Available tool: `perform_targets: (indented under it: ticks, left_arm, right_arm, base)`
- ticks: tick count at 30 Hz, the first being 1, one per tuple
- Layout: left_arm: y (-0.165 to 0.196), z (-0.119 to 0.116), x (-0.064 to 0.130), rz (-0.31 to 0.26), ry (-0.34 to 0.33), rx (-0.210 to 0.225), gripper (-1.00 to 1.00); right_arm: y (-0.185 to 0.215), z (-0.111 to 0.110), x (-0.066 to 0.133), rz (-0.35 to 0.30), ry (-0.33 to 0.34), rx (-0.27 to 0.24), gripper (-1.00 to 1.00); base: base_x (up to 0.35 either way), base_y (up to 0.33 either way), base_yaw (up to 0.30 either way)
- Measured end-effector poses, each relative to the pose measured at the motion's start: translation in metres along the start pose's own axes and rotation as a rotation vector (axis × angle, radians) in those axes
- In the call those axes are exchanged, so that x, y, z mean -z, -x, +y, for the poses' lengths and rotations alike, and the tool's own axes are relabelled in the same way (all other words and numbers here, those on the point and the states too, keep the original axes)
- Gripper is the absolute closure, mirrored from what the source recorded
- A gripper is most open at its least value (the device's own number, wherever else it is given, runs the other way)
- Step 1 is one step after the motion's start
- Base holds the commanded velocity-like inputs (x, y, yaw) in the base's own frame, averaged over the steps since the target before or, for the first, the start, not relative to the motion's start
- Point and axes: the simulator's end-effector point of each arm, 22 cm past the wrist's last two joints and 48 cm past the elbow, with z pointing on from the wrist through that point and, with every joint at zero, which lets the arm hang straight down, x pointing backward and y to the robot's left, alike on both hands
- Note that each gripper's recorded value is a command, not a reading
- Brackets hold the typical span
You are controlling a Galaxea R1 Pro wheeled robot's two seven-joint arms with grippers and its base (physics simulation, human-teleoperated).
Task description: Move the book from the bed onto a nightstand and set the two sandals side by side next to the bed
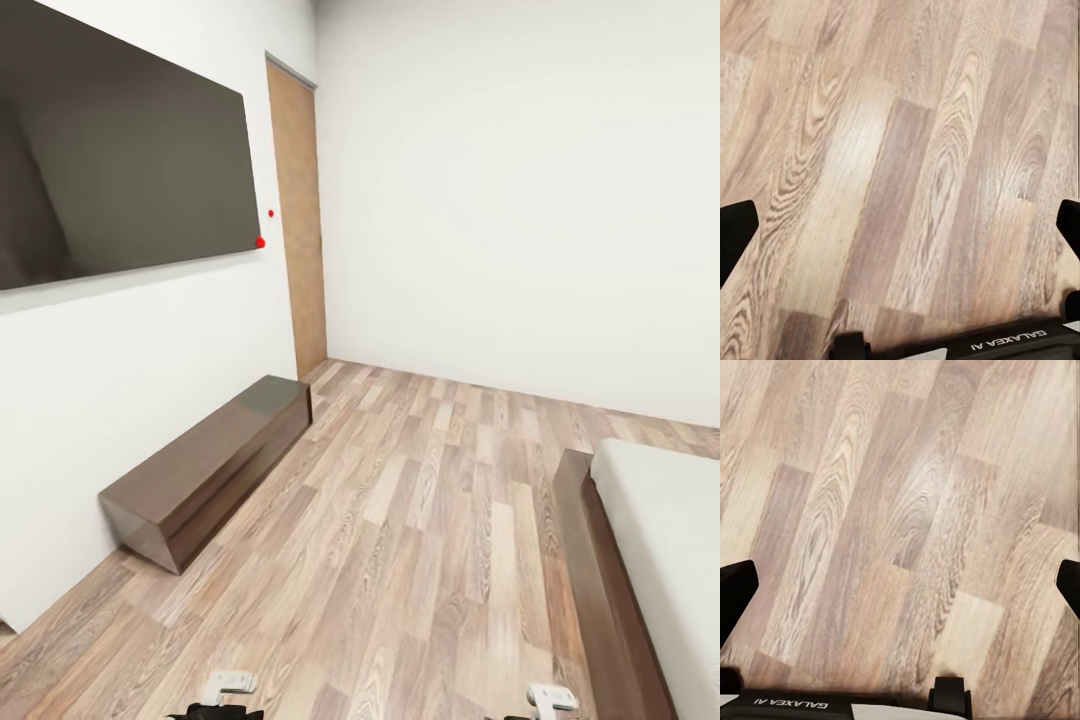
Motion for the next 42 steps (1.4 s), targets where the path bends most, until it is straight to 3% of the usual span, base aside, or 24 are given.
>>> perform_targets:
  ticks: [42]
  left_arm:
    - [0.0000,0.0000,0.0000,0.000,0.000,0.000,-1.00]
  right_arm:
    - [0.0002,-0.0001,0.0000,-0.001,-0.001,0.000,-1.00]
  base:
    - [0.000,0.000,-0.222]
